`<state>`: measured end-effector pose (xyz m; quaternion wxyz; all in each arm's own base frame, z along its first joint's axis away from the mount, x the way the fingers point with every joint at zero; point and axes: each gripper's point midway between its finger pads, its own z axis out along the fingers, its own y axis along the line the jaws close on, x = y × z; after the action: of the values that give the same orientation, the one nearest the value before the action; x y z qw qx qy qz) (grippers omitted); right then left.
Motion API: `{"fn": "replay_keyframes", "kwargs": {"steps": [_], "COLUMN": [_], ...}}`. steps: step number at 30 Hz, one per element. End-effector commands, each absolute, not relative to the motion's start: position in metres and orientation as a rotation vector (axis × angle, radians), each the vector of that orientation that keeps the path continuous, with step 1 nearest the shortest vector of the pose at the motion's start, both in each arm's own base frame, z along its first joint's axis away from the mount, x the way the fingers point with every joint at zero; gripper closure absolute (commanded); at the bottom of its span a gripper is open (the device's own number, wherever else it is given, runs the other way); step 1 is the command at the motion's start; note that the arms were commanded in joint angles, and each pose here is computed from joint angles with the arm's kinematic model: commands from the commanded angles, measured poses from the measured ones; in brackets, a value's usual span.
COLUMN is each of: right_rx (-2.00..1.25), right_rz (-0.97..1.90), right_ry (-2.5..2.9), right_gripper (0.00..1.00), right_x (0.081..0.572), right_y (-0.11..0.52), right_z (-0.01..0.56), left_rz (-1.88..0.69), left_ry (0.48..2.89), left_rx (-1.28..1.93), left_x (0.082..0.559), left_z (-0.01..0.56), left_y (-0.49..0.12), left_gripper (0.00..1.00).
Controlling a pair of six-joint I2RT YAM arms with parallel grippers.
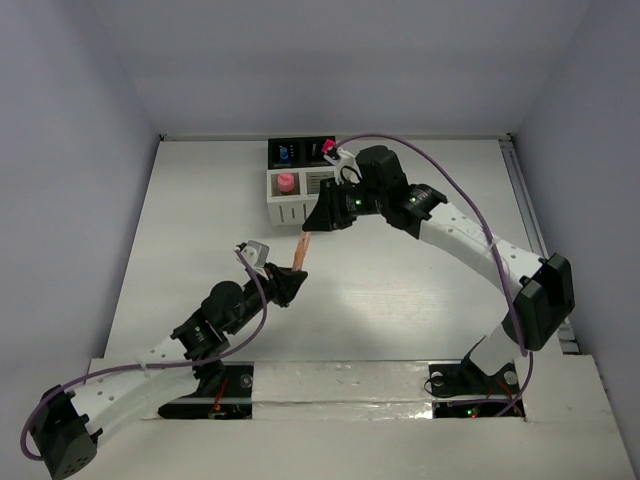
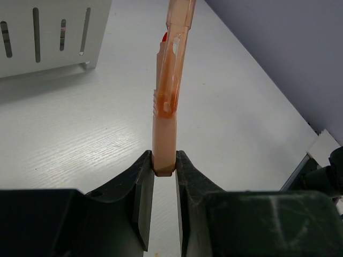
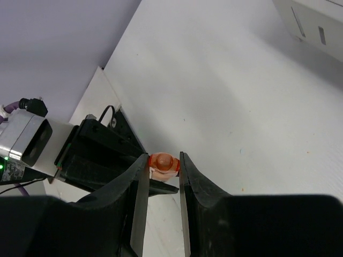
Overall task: Sort the stationery into containers
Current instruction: Close the pen cap on the pen.
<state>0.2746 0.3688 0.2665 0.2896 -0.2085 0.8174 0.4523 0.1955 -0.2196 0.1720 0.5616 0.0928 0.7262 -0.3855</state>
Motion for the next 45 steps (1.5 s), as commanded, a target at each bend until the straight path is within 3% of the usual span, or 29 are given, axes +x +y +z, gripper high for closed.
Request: {"fn": "replay_keyframes", "kwargs": {"steps": [1,45], "right_rx": [-0.536,-0.721], "right_rz": [1.176,1.364], "right_ry": [2.043,2.222], "right_gripper": [0.95,0.99], "right_x": [0.304,0.258], "right_y": [0.372,0.390], "right_z": [0.297,0.226], "left_rz": [-0.988,-0.923], "left_ry": [1.621,1.505], "left_rx": [0.250,0.185], "left_x": [0.189,0.204], "left_z": [0.197,0.246], "left_y": [-0.229,-0.220], "left_gripper": [1.00,1.00]}}
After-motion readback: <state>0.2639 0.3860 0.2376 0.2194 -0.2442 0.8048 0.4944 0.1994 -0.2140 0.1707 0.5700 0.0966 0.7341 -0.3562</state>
